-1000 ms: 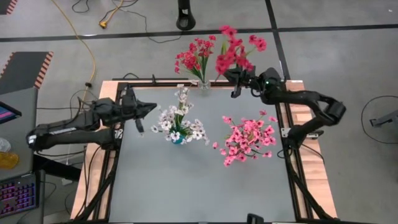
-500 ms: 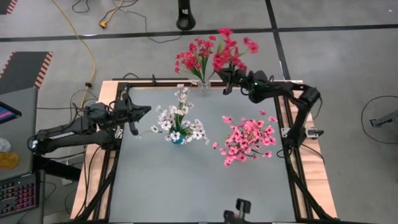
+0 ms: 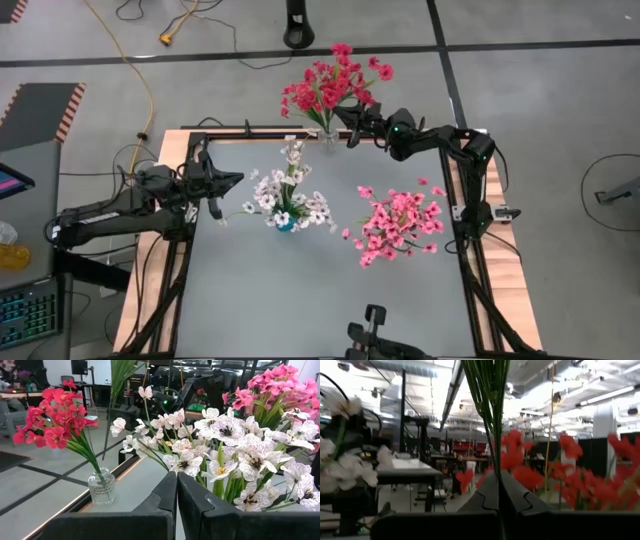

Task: Sort flowers into vase by color
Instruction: Put the red flower into the transparent vase

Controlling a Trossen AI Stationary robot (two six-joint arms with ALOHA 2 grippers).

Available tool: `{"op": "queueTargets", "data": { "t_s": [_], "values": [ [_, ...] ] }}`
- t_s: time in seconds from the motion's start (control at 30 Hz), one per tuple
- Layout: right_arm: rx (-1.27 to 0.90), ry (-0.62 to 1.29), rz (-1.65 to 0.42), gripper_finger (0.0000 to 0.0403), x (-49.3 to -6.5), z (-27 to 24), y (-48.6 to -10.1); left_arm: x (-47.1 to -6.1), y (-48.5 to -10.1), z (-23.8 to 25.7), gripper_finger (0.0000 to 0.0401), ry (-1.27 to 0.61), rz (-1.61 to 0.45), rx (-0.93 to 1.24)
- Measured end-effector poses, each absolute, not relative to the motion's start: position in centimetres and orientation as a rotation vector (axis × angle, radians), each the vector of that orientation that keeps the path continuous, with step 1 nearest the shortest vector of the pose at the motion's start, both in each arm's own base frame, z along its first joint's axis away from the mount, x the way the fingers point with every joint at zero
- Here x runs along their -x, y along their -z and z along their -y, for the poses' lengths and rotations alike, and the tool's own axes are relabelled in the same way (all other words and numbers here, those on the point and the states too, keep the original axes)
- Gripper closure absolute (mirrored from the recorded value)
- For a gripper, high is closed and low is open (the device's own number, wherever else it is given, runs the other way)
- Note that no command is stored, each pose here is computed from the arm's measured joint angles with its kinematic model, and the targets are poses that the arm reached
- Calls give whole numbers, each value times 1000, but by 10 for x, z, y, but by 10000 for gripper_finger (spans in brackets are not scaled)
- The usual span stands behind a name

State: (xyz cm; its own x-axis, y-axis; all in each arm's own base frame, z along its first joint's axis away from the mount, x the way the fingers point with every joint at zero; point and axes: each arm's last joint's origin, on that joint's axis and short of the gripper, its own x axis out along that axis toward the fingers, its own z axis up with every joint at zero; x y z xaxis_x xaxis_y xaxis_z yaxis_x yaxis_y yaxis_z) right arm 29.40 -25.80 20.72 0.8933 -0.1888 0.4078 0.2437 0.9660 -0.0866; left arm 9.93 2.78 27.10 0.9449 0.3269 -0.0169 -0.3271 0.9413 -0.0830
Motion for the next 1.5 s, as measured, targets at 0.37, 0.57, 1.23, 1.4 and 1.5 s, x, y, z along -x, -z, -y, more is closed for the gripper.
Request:
{"op": "queueTargets", "data": {
  "t_s": [0.37,0.57,1.23,1.4,1.5],
  "values": [
    [96,270,348,381,-289,268,-201,-99,-271,-28,401,-333,-2,87],
    [106,319,259,381,-294,269,-192,-99,-271,-28,401,-333,-1,87],
    [39,362,118,291,-301,267,-176,-99,-271,-28,401,-334,-1,87],
    [38,361,117,253,-301,266,-176,-99,-271,-28,401,-335,-1,87],
    [33,361,115,233,-301,266,-176,-99,-271,-28,401,-335,-1,87]
  ]
}}
